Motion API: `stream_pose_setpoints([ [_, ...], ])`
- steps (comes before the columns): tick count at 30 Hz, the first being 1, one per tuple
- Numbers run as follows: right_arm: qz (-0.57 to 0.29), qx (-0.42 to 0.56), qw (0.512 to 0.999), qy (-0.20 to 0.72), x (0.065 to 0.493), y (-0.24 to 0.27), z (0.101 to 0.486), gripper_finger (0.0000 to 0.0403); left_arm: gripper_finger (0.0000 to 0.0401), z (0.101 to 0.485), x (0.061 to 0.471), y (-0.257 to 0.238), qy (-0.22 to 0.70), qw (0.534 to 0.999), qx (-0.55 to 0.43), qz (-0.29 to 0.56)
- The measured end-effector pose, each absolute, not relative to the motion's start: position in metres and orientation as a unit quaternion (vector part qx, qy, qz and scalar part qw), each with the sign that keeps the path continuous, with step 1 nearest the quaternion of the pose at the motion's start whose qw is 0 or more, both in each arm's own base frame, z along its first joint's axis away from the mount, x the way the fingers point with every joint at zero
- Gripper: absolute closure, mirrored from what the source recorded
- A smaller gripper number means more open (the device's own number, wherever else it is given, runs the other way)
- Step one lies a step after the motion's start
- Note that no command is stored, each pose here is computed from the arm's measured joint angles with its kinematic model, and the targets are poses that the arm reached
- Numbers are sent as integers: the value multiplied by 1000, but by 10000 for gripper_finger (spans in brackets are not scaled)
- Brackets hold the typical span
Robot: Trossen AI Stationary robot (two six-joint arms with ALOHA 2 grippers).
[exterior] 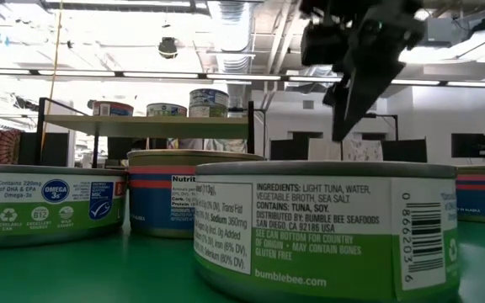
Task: Stack canned seafood by type on shelf
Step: Stack the dark blue tuna can on top of the dark blue tuna can on the shelf
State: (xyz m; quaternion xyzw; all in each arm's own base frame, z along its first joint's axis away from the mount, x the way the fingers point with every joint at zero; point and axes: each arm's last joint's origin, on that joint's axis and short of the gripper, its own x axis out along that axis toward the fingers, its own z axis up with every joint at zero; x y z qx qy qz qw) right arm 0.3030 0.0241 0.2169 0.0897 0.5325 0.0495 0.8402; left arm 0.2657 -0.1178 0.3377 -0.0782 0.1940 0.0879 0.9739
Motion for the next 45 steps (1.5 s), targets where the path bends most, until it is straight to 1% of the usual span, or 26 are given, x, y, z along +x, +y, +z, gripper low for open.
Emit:
stream_pose_setpoints([
  [3, 39, 107, 839, 532, 300, 19, 205, 128, 129, 330, 272, -121, 156, 982, -91, 55],
  [6, 36, 110, 839, 532, 298, 18, 199, 146, 147, 310, 271, -115, 143, 981, -118, 51],
  [11, 44, 98, 833, 543, 299, 23, 192, 182, 172, 262, 261, -106, 118, 969, -211, 41],
  [14, 45, 94, 823, 558, 304, 24, 179, 204, 178, 244, 254, -103, 96, 958, -268, 42],
  [16, 39, 95, 812, 575, 306, 24, 169, 218, 179, 235, 251, -101, 97, 951, -291, 46],
  [19, 29, 110, 802, 586, 309, 24, 160, 244, 180, 233, 250, -101, 99, 944, -310, 48],
  [24, 33, 125, 802, 583, 311, 23, 159, 300, 180, 234, 249, -103, 99, 942, -318, 40],
  [30, 14, 190, 788, 585, 310, 3, 158, 366, 180, 240, 246, -102, 91, 942, -320, 37],
  [33, -11, 217, 781, 585, 310, -10, 156, 389, 180, 244, 244, -100, 84, 944, -316, 36],
  [36, -37, 240, 773, 587, 309, -23, 154, 390, 180, 248, 242, -98, 78, 946, -311, 39],
  [41, -69, 250, 766, 589, 304, -41, 153, 364, 180, 250, 241, -95, 73, 947, -310, 42],
  [45, -74, 249, 764, 591, 299, -56, 154, 351, 180, 250, 241, -95, 72, 947, -311, 42],
])
